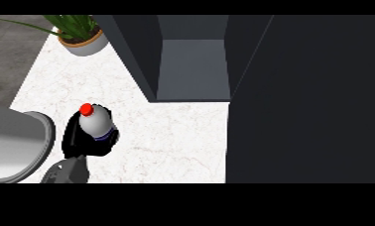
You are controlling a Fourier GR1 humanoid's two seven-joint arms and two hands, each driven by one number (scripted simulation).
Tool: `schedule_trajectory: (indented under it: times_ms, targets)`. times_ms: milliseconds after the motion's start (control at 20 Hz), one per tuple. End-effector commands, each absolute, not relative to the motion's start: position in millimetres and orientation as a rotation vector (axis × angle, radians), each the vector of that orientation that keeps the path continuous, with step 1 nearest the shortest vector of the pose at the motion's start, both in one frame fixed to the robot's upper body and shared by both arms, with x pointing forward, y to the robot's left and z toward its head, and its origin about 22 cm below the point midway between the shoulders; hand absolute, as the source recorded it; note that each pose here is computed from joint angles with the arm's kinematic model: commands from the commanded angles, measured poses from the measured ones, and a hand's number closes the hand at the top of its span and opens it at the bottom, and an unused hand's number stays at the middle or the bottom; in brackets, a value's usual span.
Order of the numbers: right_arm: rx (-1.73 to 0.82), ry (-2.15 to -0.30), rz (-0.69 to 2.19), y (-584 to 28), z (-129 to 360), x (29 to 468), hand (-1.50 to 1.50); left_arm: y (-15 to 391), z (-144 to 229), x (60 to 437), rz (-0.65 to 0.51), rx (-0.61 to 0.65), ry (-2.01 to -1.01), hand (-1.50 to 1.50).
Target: Pick up the bottled water, place it into the cabinet and close the cabinet
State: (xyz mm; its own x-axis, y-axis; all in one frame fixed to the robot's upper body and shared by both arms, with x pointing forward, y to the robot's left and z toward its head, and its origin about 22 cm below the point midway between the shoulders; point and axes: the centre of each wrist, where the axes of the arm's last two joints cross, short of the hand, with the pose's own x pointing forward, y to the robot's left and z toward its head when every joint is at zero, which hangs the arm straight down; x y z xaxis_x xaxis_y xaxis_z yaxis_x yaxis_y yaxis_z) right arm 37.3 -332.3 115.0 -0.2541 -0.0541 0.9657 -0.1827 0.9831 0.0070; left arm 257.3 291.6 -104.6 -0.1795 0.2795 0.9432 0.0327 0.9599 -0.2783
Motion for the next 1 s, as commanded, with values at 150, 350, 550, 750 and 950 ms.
schedule_trajectory:
  times_ms: [150, 350, 550, 750, 950]
  targets:
    - [0.215, -1.917, 0.124, -311.6, 159.5, 38.0, -1.5, 221.3, -83.5, 269.9, 0.165, -0.303, -1.726, 1.5]
    - [0.231, -1.899, 0.149, -313.4, 151.8, 32.4, -1.5, 187.8, -29.8, 296.3, 0.153, -0.284, -1.767, 1.5]
    - [0.232, -1.905, 0.139, -309.5, 163.1, 30.5, -1.5, 175.0, -14.2, 301.7, 0.119, -0.233, -1.779, 1.5]
    - [0.238, -1.916, 0.154, -315.2, 157.9, 38.8, -1.5, 136.5, -1.8, 309.0, 0.121, -0.209, -1.797, 1.5]
    - [0.233, -1.909, 0.122, -325.2, 146.9, 34.1, -1.5, 120.4, 24.8, 323.8, 0.109, -0.159, -1.78, 1.5]
